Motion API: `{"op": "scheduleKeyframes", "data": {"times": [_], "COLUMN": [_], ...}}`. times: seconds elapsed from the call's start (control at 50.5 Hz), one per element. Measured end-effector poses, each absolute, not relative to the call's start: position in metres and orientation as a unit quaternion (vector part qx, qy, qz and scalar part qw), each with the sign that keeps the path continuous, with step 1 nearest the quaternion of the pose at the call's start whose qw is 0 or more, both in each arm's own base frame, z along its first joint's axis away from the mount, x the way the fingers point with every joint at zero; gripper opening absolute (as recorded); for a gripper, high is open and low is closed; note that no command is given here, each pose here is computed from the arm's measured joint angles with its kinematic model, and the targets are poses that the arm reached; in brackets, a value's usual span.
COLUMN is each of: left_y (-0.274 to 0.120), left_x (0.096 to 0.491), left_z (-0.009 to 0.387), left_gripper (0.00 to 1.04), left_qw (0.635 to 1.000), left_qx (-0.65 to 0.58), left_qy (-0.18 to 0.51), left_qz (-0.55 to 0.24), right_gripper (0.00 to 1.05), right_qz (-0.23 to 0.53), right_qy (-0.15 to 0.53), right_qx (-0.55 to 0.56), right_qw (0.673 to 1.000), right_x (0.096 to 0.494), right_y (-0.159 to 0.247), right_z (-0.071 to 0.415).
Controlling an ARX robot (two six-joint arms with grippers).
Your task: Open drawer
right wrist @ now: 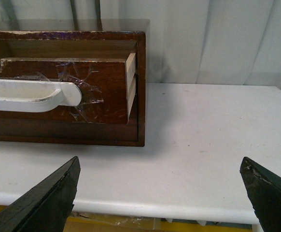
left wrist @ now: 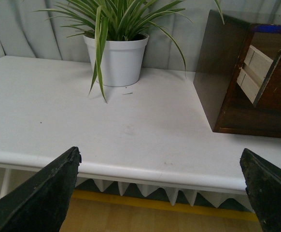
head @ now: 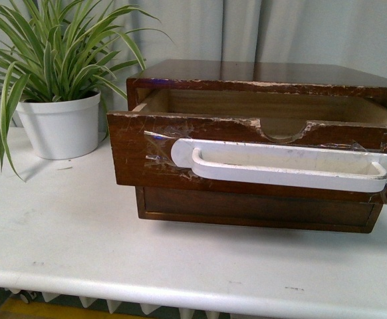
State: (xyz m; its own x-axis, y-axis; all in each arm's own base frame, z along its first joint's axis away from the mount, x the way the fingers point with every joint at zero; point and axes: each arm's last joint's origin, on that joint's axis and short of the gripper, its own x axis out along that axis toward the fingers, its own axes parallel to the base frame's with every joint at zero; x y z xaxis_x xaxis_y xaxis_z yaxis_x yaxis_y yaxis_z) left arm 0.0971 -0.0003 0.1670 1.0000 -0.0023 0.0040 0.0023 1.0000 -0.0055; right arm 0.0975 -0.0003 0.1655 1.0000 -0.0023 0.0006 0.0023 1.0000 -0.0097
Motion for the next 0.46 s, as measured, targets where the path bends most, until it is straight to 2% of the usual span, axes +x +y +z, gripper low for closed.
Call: {"op": "scheduleKeyframes", "data": {"times": [0.455], "left_y": [-0.0003], "left_x": [0.0971], "left_z": [0.1671], "left_gripper": [0.99], "left_qw": [1.0], "left_qx": [-0.002], "left_qy": [-0.002], "left_qz": [-0.001], "right_gripper": [0.96], "right_qz": [-0.001], "right_qy": [0.0], "right_qx": [-0.005], "right_qw": [1.0], "right_x": [0.0975], "right_y": [-0.0003], "right_z": [0.1655]}}
